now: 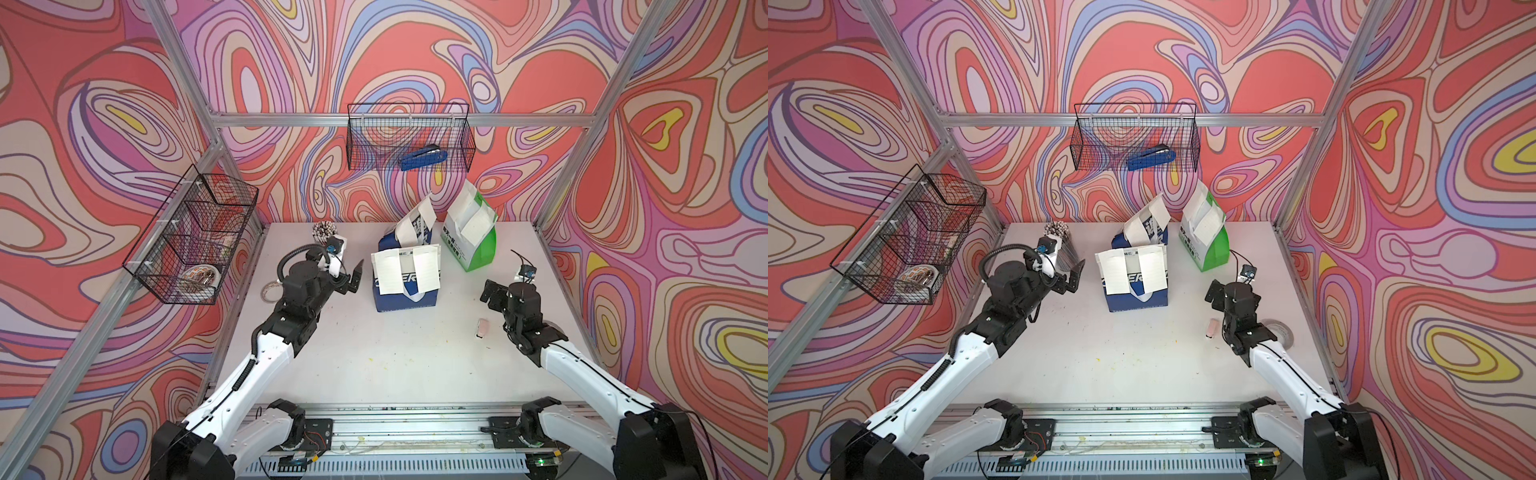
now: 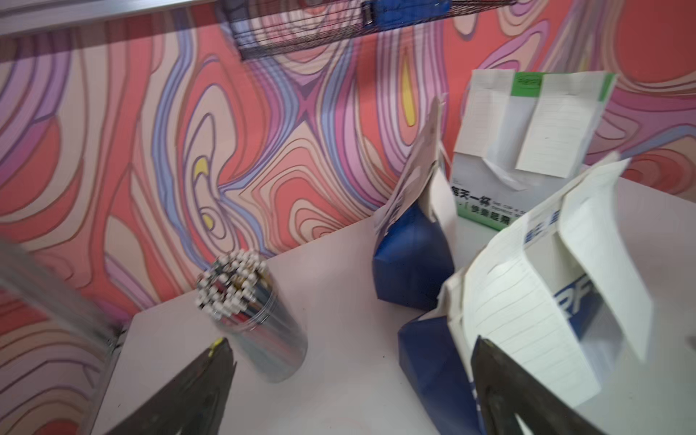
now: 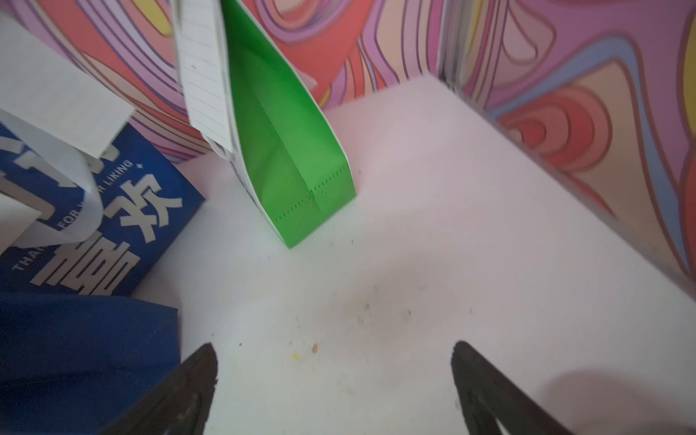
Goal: Staple the receipts to the bags
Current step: Place the stapler at the center of the board, then reset both arms
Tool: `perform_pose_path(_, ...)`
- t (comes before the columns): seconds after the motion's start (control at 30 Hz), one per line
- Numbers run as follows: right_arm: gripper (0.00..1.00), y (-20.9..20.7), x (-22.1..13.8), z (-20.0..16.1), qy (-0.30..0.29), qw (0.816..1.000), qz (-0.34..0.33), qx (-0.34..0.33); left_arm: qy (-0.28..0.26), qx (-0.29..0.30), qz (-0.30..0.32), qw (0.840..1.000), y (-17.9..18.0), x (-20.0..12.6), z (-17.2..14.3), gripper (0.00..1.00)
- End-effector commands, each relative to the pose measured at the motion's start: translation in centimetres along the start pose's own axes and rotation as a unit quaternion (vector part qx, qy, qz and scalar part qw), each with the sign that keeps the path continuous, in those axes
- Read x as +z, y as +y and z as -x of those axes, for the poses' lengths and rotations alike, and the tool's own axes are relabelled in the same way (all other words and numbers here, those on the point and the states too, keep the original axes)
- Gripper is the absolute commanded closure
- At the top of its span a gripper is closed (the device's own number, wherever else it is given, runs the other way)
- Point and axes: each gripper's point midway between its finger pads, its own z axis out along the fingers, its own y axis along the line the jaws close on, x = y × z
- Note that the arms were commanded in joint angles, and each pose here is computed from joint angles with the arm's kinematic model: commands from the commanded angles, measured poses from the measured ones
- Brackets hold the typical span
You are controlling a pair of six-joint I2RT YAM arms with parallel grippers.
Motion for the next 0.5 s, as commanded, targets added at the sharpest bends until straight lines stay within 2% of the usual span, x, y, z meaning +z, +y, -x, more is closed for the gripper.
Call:
perform_pose_path(0.0, 0.02, 0.5, -0.7, 4.0, -0.138, 0.985, 0.007, -0.099, -0.022, -0.024, 0.111, 0.993, 3.4, -1.1, -4.7, 0.00)
perform_pose_path(0.1, 0.02, -0.7, 1.3, 1.4, -0.064, 0.989, -0.036, -0.131, 0.009, 0.054, 0.097, 0.994, 2.5, -1.5, -9.2, 0.00)
perform_pose_path(0.17, 0.02, -1.5, 1.6, 0.7, -0.077, 0.989, -0.054, -0.118, 0.049, 0.036, 0.137, 0.989, 3.9, -1.7, -11.7, 0.00)
perform_pose_path(0.23, 0.02, -1.3, 2.1, -0.3, -0.088, 0.985, -0.045, -0.138, 0.069, 0.026, 0.137, 0.988, 4.3, -1.5, -13.5, 0.00)
perform_pose_path(0.33, 0.02, -1.2, 3.6, -1.0, -0.099, 0.982, -0.047, -0.154, 0.074, 0.008, 0.123, 0.990, 4.9, -0.6, -15.6, 0.00)
perform_pose_path(0.37, 0.02, -0.6, 3.8, -0.8, -0.113, 0.982, -0.023, -0.151, 0.078, -0.005, 0.129, 0.989, 5.5, -0.3, -16.4, 0.00)
perform_pose_path(0.47, 0.02, -1.4, 5.1, -0.2, -0.137, 0.985, 0.000, -0.104, 0.067, -0.019, 0.116, 0.991, 6.2, 1.0, -16.3, 0.00)
